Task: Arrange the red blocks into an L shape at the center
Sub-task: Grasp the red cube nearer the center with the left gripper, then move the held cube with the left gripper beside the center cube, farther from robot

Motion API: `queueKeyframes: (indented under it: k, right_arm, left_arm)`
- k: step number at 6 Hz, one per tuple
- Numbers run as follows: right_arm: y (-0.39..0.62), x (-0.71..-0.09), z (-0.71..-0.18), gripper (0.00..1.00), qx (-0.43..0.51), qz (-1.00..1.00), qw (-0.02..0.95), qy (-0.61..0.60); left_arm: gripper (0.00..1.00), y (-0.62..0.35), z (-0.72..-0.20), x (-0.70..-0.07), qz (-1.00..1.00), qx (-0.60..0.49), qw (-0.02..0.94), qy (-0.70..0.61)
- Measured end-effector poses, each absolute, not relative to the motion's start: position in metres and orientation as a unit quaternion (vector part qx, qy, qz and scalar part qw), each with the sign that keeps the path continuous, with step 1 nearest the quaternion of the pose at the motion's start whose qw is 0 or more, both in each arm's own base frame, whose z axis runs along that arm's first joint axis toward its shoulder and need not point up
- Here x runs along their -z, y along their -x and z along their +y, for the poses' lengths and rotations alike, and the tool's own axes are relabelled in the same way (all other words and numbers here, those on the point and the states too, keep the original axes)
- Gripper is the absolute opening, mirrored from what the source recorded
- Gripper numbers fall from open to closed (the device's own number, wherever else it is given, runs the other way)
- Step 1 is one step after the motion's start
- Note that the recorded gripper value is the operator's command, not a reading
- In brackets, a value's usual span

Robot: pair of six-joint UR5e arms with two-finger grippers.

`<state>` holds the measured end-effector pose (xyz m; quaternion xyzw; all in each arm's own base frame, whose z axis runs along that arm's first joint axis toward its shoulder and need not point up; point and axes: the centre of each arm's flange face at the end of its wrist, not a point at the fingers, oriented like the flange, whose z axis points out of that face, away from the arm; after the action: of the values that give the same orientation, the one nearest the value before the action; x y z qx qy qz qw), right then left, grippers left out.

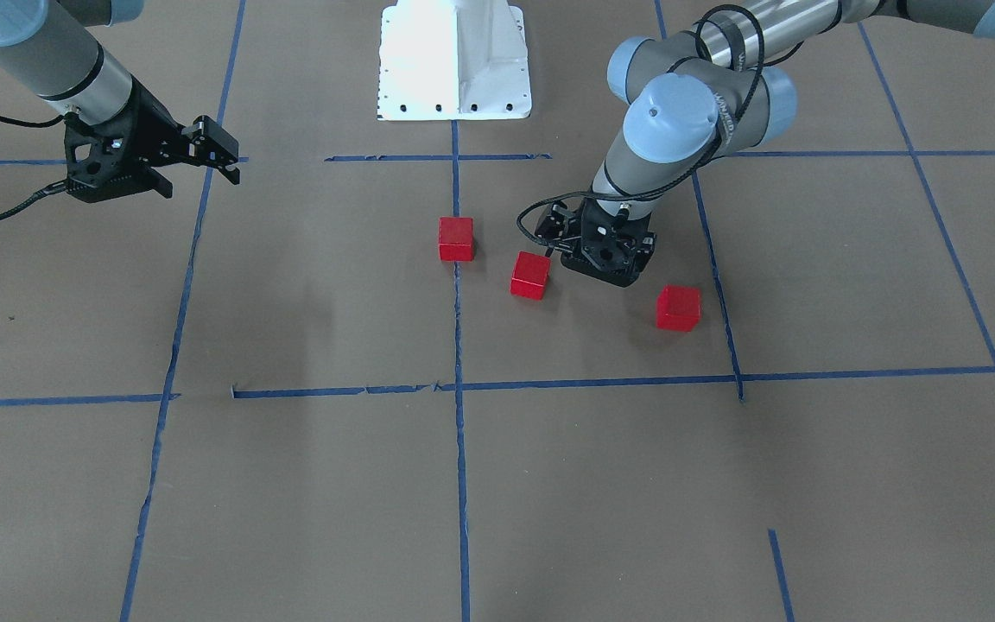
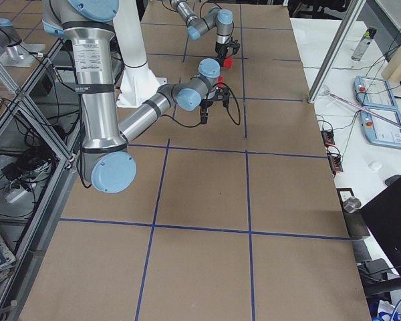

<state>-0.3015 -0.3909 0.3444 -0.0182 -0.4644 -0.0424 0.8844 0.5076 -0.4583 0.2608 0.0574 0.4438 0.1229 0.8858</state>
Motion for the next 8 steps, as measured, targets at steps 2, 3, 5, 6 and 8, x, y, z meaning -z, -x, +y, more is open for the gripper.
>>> queueKeyframes:
  k: [2, 3, 5, 6, 8]
  right_arm:
    - [0.302, -0.345, -0.391, 1.00, 0.042, -0.463, 0.885, 0.018]
    - [0.302, -0.346, -0.391, 1.00, 0.041, -0.462, 0.886, 0.018]
    - [0.301, -0.349, -0.391, 1.00, 0.040, -0.461, 0.887, 0.019]
    - [0.301, -0.350, -0.391, 1.00, 0.040, -0.460, 0.887, 0.020]
    - [0.301, -0.349, -0.390, 1.00, 0.040, -0.460, 0.887, 0.020]
  left_arm:
    - [0.91, -0.533, -0.444, -0.250, 0.437, -0.086, 0.893, -0.060]
    - [0.91, -0.541, -0.443, -0.248, 0.434, -0.078, 0.895, -0.060]
    - [0.84, -0.558, -0.440, -0.252, 0.418, -0.075, 0.902, -0.078]
    - [0.62, -0.562, -0.439, -0.252, 0.415, -0.075, 0.903, -0.083]
    - [0.30, -0.564, -0.439, -0.252, 0.413, -0.075, 0.904, -0.085]
